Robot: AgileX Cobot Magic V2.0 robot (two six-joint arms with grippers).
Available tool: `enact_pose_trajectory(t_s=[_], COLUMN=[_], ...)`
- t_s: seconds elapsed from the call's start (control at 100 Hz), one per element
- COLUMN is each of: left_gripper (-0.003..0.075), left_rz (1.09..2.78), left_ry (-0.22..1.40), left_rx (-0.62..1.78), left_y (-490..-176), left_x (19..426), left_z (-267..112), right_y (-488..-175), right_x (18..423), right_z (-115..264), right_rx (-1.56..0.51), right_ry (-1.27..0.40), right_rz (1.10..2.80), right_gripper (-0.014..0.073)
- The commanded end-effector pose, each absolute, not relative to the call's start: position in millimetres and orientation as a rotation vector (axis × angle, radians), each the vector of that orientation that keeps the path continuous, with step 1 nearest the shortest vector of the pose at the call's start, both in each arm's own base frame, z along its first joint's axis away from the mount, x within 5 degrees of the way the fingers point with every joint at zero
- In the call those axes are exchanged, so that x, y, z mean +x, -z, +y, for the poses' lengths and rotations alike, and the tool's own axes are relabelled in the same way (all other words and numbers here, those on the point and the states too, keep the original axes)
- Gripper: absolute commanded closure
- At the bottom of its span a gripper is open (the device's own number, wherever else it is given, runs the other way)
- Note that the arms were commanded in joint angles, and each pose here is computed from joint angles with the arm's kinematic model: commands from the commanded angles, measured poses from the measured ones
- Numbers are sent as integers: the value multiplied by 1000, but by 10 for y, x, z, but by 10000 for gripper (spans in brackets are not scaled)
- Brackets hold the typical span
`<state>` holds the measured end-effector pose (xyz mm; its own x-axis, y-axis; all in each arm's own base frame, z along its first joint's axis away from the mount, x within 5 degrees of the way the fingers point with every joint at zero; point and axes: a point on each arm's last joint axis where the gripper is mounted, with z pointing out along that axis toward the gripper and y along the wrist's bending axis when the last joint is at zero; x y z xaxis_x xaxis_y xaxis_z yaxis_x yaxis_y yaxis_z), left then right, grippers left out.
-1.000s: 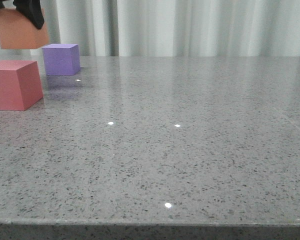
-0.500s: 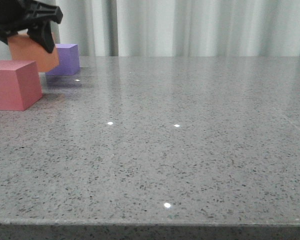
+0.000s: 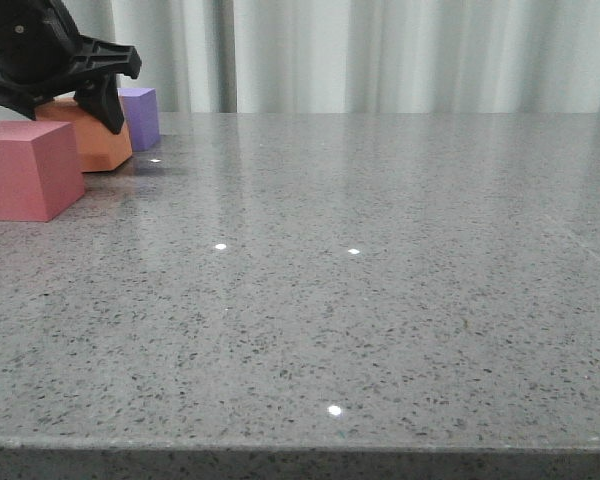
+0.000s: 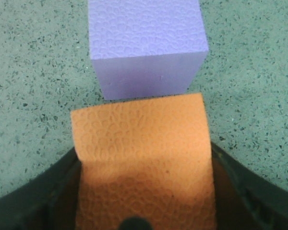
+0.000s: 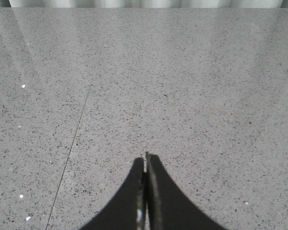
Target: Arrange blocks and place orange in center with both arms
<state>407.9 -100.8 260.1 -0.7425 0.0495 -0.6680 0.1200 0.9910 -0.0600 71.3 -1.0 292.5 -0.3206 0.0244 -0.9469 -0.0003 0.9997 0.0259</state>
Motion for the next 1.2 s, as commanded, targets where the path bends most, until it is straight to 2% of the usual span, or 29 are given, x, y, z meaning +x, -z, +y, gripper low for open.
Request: enact_pose_trajectory(t_s=[0.0, 0.28, 0.35, 0.4, 0.44, 0.55, 0.67, 0.81, 1.03, 1.19], left_gripper=[484, 466, 396, 308, 204, 28, 43, 62, 62, 62], left_rz=[2280, 2302, 2302, 2301, 2301, 2301, 2285, 2226, 2092, 2014], left_ry=[167, 161, 161, 158, 158, 158, 161, 170, 194, 211], left_rx=[110, 110, 110, 113, 113, 113, 112, 107, 97, 96], left_y=[-2913, -2898, -2898, -2898, -2898, -2898, -2962, -3244, -3797, -3948], left_x=[4070, 4057, 4058, 4058, 4058, 4058, 4041, 3907, 3537, 3173], left_z=[-1026, -1021, -1021, -1019, -1019, -1019, -1015, -978, -881, -790], right_y=[-3074, -3074, -3074, -3074, -3074, -3074, -3074, -3074, -3074, -3074], right_x=[730, 730, 730, 730, 730, 730, 730, 730, 730, 730], right_z=[-10, -10, -10, -10, -10, -10, -10, -10, -10, -10], right_rx=[-1, -1, -1, -1, -1, -1, -1, -1, -1, -1], right_ry=[-11, -11, -11, -11, -11, -11, -11, -11, -11, -11], right_rz=[1797, 1797, 1797, 1797, 1797, 1797, 1797, 1797, 1797, 1797], right_gripper=[705, 705, 705, 705, 705, 705, 705, 705, 705, 705])
